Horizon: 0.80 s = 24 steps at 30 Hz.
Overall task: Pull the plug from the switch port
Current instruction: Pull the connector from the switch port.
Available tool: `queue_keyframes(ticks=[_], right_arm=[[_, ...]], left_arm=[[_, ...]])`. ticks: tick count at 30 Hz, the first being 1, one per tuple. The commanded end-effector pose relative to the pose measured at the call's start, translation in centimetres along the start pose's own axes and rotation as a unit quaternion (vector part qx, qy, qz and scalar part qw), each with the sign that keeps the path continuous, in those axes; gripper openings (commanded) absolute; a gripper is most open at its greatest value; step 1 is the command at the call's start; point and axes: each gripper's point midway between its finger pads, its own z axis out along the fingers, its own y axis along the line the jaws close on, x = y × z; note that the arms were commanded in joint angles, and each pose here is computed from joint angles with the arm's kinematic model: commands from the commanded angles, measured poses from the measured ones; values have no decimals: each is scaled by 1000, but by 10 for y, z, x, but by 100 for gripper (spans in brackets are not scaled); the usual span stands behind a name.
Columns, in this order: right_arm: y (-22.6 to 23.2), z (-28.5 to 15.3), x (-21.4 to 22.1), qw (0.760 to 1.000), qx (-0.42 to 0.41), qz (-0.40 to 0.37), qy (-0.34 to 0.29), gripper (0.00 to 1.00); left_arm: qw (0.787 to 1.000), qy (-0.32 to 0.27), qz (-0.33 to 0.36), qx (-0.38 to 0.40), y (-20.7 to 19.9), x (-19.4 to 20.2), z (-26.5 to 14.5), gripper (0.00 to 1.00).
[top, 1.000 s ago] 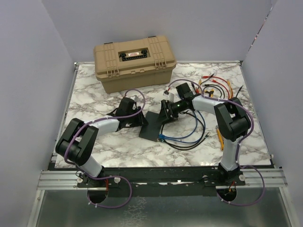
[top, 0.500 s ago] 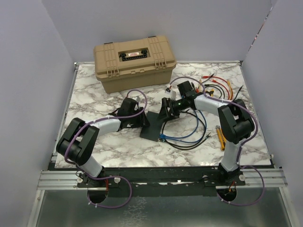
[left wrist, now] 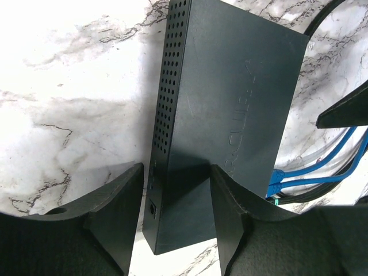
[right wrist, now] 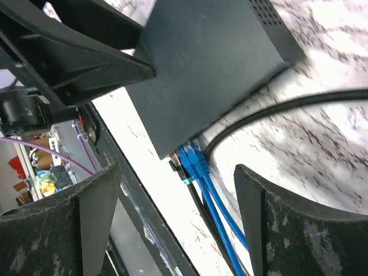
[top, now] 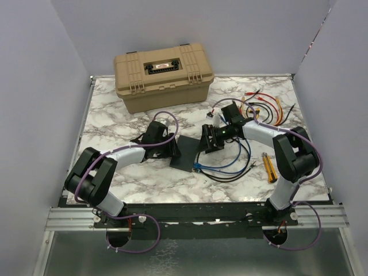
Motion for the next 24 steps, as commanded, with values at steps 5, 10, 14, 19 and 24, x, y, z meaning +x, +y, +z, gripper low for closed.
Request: queue_keyframes(ticks=[5,10,14,19,24], right_arm=[[-7,-11,14,1000,-10,23,-2,80],[-5,-9,31,999,-34,37,21,72],[-1,-7,41,996,-61,48,40,61],[4,-7,47,994,-83,51,55,57],[2,-9,42,997,-60,39,39,57]], left_arm=[[993,84,-2,-77,43,53,-2,50],[994,83,-3,-73,41,49,0,48],[994,84,-3,-69,38,47,3,48],[994,83,-1,-66,36,45,4,49],[994,83,-3,-67,37,46,4,49]])
